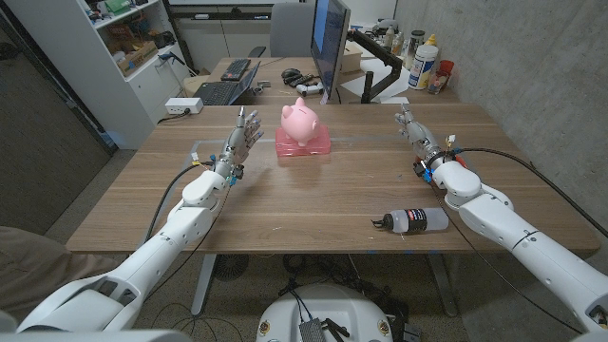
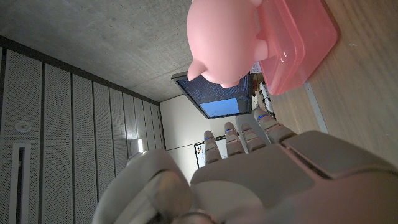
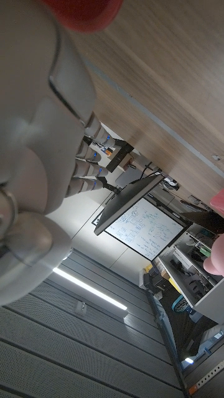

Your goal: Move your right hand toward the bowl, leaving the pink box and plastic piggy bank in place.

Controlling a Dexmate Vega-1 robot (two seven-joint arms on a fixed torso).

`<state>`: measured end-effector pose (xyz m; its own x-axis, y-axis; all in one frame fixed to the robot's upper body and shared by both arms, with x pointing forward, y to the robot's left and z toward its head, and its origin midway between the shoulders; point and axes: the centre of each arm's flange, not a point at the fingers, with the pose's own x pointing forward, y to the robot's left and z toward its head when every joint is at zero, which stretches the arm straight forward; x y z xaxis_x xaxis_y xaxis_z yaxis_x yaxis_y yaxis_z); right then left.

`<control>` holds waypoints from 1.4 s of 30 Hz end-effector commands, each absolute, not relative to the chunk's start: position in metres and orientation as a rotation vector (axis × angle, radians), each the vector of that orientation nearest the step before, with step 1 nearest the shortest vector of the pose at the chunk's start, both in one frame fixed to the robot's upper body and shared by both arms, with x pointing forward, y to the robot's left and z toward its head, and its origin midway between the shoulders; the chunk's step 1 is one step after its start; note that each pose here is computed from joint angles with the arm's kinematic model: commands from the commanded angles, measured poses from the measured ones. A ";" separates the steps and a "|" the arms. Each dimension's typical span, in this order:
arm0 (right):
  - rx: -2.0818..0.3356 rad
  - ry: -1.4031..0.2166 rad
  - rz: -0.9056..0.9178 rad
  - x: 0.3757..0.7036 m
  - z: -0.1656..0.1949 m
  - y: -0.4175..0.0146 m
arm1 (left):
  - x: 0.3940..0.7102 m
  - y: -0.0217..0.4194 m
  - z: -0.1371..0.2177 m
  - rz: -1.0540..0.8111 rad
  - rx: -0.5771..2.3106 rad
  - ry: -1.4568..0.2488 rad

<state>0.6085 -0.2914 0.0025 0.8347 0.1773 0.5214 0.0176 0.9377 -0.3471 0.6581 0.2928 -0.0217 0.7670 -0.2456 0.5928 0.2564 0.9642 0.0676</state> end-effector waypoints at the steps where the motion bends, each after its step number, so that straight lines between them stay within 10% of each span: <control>1: -0.432 -0.571 0.055 0.600 0.006 -0.289 | 0.657 0.295 -0.023 -0.275 -0.023 -0.642; 42: -0.641 -0.585 -0.086 0.578 0.016 -0.293 | 0.655 0.293 -0.023 -0.285 -0.032 -0.640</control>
